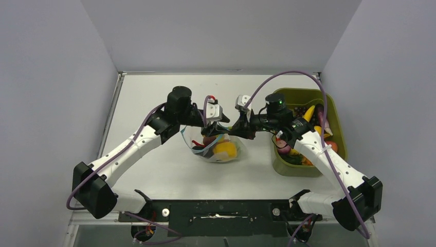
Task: Place the food in the zip-top bag and seal the zipper
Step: Zip the zipper food storage bag at the center of the board.
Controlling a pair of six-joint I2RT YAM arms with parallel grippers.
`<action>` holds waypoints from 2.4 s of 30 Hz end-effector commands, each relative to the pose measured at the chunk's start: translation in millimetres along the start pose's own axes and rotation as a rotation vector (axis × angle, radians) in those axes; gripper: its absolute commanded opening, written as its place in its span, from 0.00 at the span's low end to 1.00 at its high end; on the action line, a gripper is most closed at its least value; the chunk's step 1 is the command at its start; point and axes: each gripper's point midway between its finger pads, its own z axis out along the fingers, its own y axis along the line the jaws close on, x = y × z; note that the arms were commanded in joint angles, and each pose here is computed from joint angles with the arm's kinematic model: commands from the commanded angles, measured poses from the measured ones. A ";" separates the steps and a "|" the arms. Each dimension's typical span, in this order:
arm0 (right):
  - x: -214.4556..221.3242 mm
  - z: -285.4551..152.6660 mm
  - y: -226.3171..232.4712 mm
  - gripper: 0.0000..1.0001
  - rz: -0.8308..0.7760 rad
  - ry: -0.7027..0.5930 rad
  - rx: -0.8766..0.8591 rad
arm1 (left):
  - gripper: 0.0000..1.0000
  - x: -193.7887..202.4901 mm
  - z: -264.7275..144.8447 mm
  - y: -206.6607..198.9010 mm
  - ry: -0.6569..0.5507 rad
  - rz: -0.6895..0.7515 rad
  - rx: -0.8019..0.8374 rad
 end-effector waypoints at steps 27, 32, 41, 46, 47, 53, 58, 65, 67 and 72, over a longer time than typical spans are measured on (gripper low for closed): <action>-22.9 -5.2 1.4 0.00 -0.106 -0.079 0.018 | 0.00 -10.8 -13.3 8.9 0.037 0.047 -0.125; -20.3 -4.5 -0.8 0.00 -0.111 -0.073 0.021 | 0.03 -7.4 -19.3 7.6 0.071 0.010 -0.144; -21.4 -4.6 0.6 0.00 -0.130 -0.081 0.010 | 0.10 -2.5 -28.0 4.1 0.106 -0.013 -0.169; -20.9 -5.1 1.2 0.00 -0.134 -0.079 0.007 | 0.16 2.4 -34.0 6.1 0.144 -0.019 -0.197; -20.7 -5.1 1.2 0.00 -0.135 -0.078 0.008 | 0.17 2.6 -35.0 6.1 0.151 -0.019 -0.201; -20.5 -4.5 1.8 0.00 -0.142 -0.080 0.001 | 0.22 -0.9 -39.2 8.3 0.162 -0.018 -0.219; -22.4 -2.4 4.6 0.00 -0.146 -0.097 -0.020 | 0.37 -28.5 -33.6 2.5 0.029 0.009 -0.184; -21.9 -0.6 4.1 0.00 -0.140 -0.101 -0.025 | 0.39 -38.5 -21.1 1.0 -0.049 0.023 -0.141; -22.6 -0.6 4.6 0.00 -0.142 -0.104 -0.025 | 0.39 -34.0 -17.6 1.1 -0.036 0.023 -0.127; -22.0 -0.8 5.0 0.00 -0.142 -0.106 -0.023 | 0.39 -24.4 -9.6 -3.6 -0.007 0.014 -0.083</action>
